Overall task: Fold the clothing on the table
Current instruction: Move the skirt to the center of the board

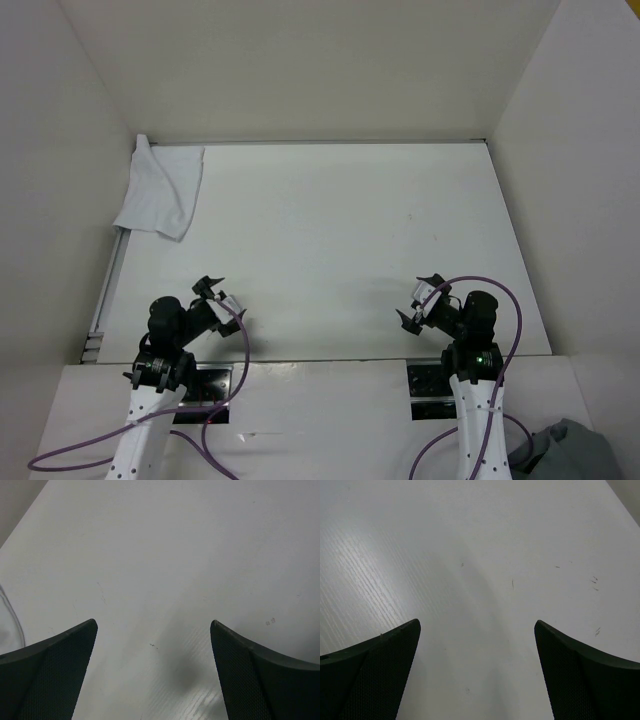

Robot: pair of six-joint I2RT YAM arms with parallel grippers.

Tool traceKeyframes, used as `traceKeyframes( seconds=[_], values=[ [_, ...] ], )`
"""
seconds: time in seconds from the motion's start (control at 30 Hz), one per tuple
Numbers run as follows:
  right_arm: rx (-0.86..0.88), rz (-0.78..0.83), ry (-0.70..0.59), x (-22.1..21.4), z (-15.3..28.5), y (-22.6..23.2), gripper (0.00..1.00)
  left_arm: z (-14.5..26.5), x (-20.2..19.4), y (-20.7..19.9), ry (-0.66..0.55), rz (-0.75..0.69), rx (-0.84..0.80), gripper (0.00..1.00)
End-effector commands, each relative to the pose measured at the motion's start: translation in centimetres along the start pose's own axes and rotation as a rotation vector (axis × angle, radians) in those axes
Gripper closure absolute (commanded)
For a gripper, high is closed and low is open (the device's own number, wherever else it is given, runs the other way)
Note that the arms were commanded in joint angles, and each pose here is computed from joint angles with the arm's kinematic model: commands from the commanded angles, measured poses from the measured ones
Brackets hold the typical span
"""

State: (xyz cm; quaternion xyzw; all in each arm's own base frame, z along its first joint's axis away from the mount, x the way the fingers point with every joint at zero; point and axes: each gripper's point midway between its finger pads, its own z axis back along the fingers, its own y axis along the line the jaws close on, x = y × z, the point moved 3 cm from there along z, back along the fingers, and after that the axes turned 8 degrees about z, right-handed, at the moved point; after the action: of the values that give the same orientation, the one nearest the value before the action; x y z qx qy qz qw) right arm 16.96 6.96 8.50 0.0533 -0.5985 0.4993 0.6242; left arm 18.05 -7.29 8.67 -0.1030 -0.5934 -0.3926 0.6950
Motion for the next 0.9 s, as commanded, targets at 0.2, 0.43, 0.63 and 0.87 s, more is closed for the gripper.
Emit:
traceKeyframes(
  seconds=[0.2, 0.43, 0.63, 0.87],
  values=[
    [-0.07, 0.115, -0.068, 2.7, 0.7, -1.9, 0.01, 0.3, 1.8, 1.1, -0.098, 0.007, 0.084, 0.0],
    [-0.07, 0.105, -0.068, 2.5, 0.6, -1.8, 0.01, 0.0, 2.4, 1.3, -0.139, -0.016, 0.081, 0.0],
    [-0.068, 0.196, -0.072, 2.7, 0.5, -2.1, 0.01, 0.6, 5.8, 1.7, -0.257, 0.014, 0.084, 0.0],
    [-0.174, 0.23, -0.117, 5.4, 1.4, -4.6, 0.01, 0.4, 8.2, 0.3, -0.367, 0.021, 0.003, 0.0]
  ],
)
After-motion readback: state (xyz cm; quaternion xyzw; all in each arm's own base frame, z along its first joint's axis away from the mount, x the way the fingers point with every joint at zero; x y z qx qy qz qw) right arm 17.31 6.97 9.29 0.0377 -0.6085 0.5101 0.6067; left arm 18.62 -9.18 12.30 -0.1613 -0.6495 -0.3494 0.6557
